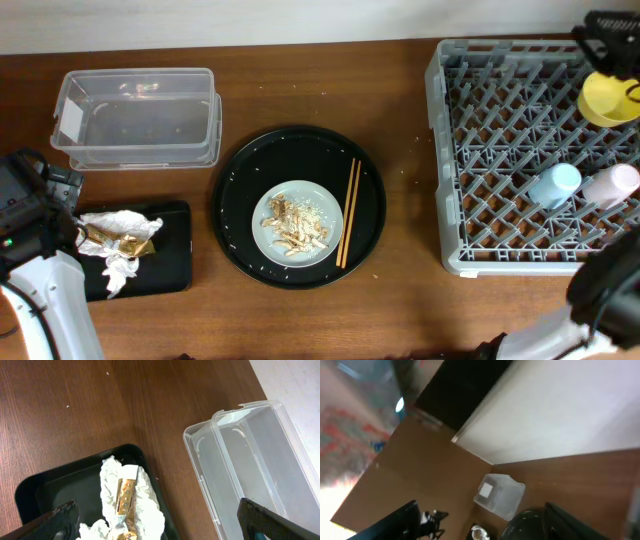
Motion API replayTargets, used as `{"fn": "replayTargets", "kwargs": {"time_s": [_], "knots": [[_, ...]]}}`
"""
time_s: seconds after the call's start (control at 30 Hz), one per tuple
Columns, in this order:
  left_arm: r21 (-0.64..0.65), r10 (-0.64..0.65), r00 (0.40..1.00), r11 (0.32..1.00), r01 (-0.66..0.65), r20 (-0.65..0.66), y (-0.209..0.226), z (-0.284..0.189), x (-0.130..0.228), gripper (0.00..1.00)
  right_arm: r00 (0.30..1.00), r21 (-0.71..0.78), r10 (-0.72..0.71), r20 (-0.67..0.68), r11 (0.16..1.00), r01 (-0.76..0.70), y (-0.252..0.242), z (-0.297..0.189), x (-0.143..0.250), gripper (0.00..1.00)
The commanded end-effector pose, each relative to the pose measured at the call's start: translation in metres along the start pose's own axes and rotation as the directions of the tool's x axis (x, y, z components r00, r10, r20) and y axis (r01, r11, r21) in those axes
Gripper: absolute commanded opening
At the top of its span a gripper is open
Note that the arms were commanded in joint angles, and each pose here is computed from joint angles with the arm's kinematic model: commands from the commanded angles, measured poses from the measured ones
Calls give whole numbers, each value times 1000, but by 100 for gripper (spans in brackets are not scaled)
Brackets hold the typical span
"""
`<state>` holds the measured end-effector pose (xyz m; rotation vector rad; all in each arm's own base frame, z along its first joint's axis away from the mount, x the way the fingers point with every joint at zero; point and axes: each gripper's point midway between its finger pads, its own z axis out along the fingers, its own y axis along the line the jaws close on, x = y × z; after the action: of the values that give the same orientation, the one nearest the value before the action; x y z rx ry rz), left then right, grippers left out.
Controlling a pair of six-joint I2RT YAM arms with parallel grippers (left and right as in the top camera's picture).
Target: Sort waste into correct bins and load items into the dishwasher rack
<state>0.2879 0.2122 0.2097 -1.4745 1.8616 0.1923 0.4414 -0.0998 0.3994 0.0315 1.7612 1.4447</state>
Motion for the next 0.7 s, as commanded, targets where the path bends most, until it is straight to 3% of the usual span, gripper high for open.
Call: {"fn": "replayTargets", "kwargs": {"time_s": [0.0, 0.03, 0.07, 0.13, 0.2, 0.23, 0.33, 0.43, 0.57, 0.63, 0.67], "knots": [[-1, 9, 1000, 1000, -9, 8, 1, -2, -3, 99, 993, -9, -114, 42, 993, 114, 108, 2, 4, 77], [-1, 8, 1000, 1000, -8, 8, 1, -2, -3, 99, 960, 13, -225, 166, 974, 226, 148, -4, -6, 80], [-1, 9, 1000, 1000, -9, 8, 1, -2, -3, 99, 936, 41, -249, 247, 968, 247, 156, -12, -18, 86], [-1, 9, 1000, 1000, -9, 8, 1, -2, -3, 99, 875, 174, -148, 461, 982, 75, 116, -51, -55, 87], [-1, 9, 1000, 1000, -9, 8, 0, -2, -3, 99, 781, 450, -142, 609, 872, -192, 31, -108, -61, 88], [0, 9, 1000, 1000, -9, 8, 0, -2, -3, 99, 762, 546, -181, 621, 798, -256, 10, -127, -56, 97], [-1, 10, 1000, 1000, -10, 7, 1, -2, -2, 99, 786, 828, -368, 497, 472, -303, -37, -172, -37, 99], [-1, 9, 1000, 1000, -9, 8, 0, -2, -3, 99, 862, 938, -391, 323, 251, -238, -74, -166, -24, 99], [-1, 9, 1000, 1000, -9, 8, 0, -2, -3, 99, 977, 976, -207, 51, 217, -5, -123, -96, -28, 98], [-1, 9, 1000, 1000, -9, 8, 0, -2, -3, 99, 982, 975, -168, -82, 191, 115, -150, -80, -32, 99], [-1, 9, 1000, 1000, -9, 8, 0, -2, -3, 99, 983, 975, -163, -83, 191, 114, -156, -79, -32, 99]]}}
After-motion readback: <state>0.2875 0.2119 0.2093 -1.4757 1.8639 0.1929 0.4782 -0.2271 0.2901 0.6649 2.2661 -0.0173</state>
